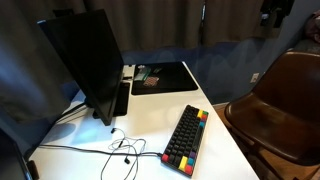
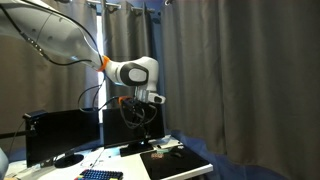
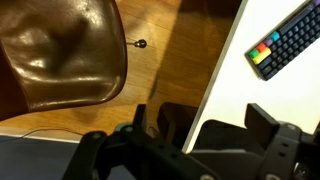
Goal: Press the letter W on the keyboard
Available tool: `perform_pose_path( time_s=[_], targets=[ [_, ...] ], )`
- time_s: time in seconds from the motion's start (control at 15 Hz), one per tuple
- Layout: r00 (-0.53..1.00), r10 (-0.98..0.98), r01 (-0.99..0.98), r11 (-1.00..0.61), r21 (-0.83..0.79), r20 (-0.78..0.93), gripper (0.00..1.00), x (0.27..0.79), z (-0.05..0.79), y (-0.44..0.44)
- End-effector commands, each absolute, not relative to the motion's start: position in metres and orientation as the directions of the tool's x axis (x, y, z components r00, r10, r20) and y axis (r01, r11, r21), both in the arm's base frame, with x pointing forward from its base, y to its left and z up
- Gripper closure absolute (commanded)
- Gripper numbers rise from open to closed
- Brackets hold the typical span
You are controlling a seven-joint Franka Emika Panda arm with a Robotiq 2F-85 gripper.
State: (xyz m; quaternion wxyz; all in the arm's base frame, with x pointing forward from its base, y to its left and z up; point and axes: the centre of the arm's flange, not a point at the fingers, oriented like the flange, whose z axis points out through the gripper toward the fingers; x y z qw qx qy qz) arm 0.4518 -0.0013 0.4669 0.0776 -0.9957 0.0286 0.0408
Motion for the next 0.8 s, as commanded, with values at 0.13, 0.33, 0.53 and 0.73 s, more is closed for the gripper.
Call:
perform_pose_path(
  time_s=[0.13,0.33,0.53,0.73],
  targets=[
    [0.953,0.250,0.230,-0.965,-0.126,-0.173,0.00,0.456,0.418,0.143],
    [0.877,0.432,0.416,-0.902,-0.119,-0.209,0.00,0.438,0.382,0.235],
    [0.780,0.586,0.574,-0.810,-0.122,-0.220,0.00,0.415,0.342,0.317],
    [0.664,0.713,0.703,-0.698,-0.138,-0.223,0.00,0.389,0.309,0.372]
  ],
)
